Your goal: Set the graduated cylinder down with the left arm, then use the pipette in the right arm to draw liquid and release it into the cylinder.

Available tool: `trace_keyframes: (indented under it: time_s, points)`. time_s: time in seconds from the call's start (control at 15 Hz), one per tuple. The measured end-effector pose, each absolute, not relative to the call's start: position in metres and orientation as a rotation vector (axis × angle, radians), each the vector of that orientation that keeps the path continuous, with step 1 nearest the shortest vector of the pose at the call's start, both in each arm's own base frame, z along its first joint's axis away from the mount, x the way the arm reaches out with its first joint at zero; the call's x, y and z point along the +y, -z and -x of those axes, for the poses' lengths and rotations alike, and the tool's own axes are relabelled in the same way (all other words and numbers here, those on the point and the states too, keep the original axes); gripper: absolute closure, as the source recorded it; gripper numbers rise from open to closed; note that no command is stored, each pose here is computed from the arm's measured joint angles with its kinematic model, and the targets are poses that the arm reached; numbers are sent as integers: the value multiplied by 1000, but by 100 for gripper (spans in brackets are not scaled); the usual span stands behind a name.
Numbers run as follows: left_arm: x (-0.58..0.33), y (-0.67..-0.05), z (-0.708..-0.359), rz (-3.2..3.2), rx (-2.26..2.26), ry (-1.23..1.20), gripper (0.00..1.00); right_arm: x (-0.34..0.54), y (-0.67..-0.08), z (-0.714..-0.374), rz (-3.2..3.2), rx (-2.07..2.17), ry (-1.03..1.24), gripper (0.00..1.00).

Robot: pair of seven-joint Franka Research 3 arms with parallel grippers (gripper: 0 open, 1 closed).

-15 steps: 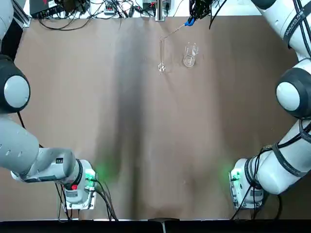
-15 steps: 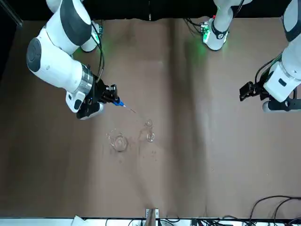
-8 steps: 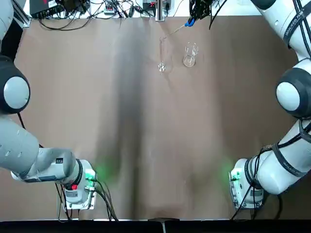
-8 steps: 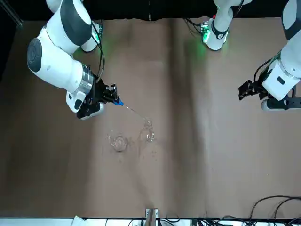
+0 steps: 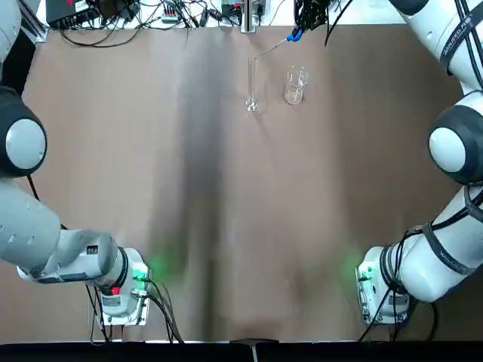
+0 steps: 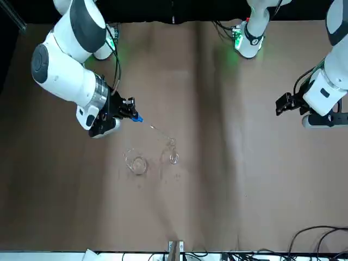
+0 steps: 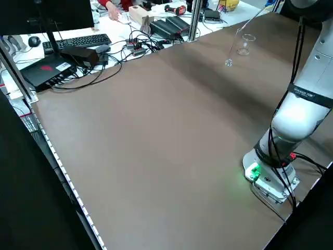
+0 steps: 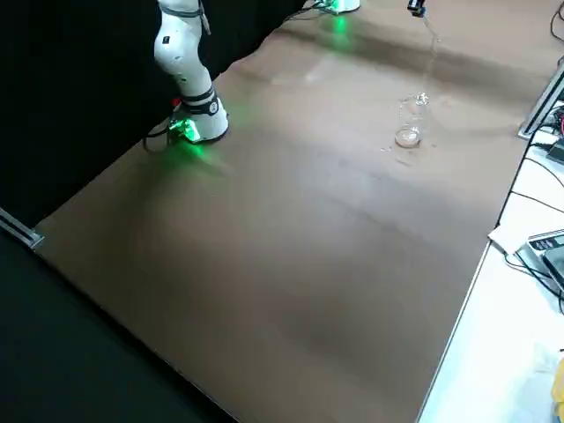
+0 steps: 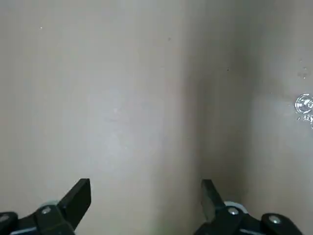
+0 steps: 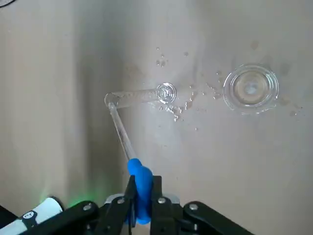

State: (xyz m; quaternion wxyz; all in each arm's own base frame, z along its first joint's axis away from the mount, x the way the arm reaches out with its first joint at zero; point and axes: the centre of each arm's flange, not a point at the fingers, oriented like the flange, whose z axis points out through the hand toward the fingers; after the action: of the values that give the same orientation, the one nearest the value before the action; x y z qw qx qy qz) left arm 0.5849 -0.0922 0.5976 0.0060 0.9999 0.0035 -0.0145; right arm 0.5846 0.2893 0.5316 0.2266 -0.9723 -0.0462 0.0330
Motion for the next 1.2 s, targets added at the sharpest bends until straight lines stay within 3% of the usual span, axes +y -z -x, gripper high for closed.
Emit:
trace_keyframes:
  time_s: [1.2]
  points:
    - [-92, -597, -585, -3130, 11, 50, 0, 294, -527, -583, 2703, -148, -95, 88]
